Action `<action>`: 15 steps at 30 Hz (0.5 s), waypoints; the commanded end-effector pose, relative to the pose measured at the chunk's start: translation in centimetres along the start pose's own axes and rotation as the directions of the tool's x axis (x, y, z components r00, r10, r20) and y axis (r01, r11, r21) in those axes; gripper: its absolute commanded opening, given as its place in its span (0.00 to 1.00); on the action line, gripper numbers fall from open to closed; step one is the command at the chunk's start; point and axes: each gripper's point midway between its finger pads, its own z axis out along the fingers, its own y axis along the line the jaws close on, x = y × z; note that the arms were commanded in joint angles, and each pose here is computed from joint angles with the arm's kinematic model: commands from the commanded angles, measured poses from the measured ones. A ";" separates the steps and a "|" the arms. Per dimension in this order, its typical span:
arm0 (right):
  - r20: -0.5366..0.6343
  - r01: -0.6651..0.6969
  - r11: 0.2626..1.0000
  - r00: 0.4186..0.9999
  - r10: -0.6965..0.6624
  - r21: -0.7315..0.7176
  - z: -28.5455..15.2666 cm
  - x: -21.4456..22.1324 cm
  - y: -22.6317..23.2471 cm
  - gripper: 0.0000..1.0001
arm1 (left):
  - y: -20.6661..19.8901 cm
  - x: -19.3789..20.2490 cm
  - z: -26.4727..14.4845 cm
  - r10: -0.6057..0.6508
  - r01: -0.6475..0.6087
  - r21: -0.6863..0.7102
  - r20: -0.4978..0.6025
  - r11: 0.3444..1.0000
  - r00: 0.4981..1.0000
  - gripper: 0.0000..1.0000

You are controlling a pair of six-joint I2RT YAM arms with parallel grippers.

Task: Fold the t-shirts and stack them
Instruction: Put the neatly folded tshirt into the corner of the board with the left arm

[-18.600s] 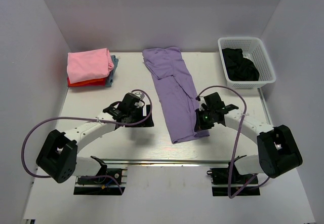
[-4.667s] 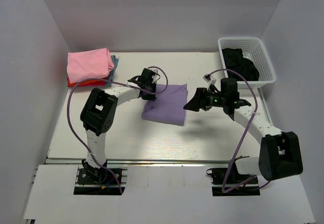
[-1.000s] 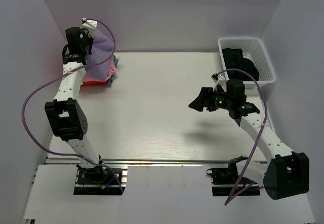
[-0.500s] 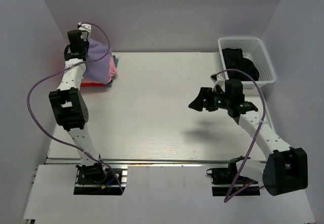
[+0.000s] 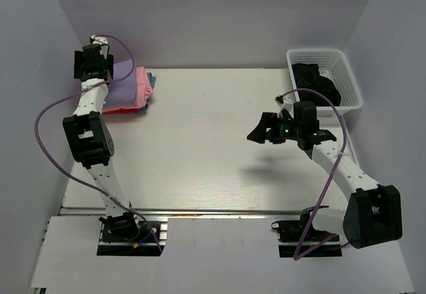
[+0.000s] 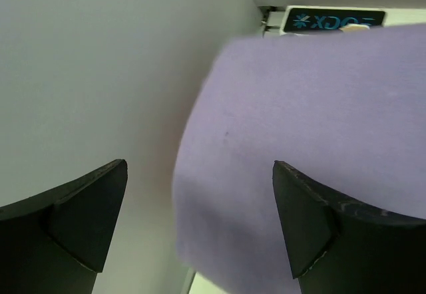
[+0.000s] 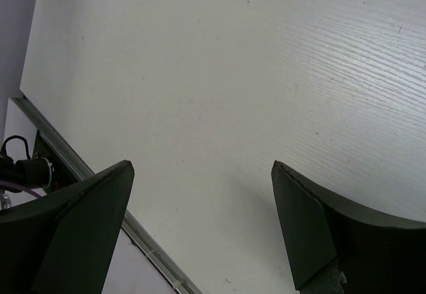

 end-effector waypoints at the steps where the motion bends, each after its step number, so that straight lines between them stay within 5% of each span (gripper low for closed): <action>1: 0.024 0.014 0.999 1.000 -0.013 -0.030 -0.1 -1.5 1.0 0.90 | 4.0 -3.9 -1.5 -0.086 0.097 -0.135 0.087 0.986 0.993 1.00; 11: 0.056 0.049 0.997 0.997 -0.046 -0.057 -0.9 -1.4 1.7 0.90 | 1.3 -6.6 -5.9 -0.207 0.199 0.088 0.108 0.976 0.972 1.00; 15: 0.085 0.053 0.998 0.995 -0.050 -0.029 -1.5 -1.0 1.4 0.90 | -2.3 -7.8 -9.8 -0.341 0.309 0.328 0.045 0.893 0.939 1.00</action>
